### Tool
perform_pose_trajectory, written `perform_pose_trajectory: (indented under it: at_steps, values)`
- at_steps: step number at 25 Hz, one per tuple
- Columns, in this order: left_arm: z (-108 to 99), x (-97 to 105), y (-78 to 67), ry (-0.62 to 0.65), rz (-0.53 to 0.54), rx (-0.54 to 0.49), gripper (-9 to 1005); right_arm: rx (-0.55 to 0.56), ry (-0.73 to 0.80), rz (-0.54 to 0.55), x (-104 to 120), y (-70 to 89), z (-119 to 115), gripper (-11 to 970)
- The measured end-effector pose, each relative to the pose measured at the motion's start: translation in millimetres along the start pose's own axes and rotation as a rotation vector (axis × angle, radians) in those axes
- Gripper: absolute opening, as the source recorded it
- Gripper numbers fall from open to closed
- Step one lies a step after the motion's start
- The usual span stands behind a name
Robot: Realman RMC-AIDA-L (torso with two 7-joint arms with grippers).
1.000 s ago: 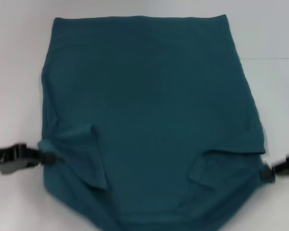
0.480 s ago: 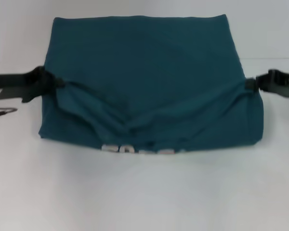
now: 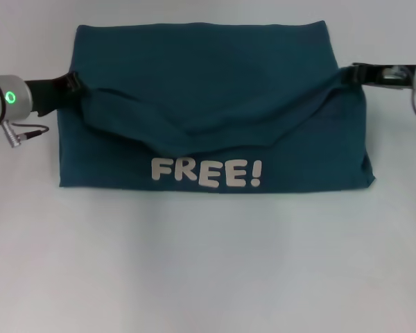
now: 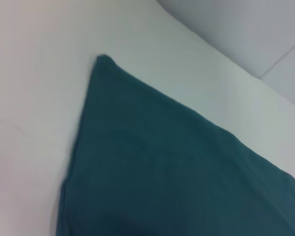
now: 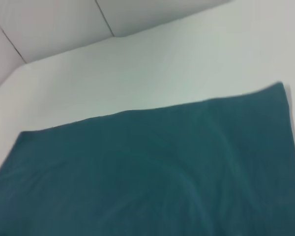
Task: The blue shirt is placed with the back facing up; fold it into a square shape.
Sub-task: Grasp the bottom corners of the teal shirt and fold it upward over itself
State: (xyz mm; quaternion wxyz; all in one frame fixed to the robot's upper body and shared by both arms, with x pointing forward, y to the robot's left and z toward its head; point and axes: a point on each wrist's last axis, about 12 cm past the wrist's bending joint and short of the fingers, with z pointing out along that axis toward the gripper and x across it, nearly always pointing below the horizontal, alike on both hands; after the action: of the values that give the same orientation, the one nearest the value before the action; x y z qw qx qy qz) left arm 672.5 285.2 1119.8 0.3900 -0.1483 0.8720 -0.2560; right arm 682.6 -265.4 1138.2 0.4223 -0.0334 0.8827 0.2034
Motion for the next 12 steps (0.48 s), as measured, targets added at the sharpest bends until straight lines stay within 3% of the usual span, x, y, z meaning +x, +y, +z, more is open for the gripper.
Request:
perform_pose_trajectory:
  at_steps: [5,12]
  values:
    - [1.7,-6.3,-1.1,-0.045,0.007,-0.029,34,0.028,-0.018,-0.079,-7.8,17.7,13.9,137]
    - [1.4,-14.1,-2.6,-0.075,0.02,-0.04,34,0.047,-0.043,-0.097,-20.7,24.6,20.3,150]
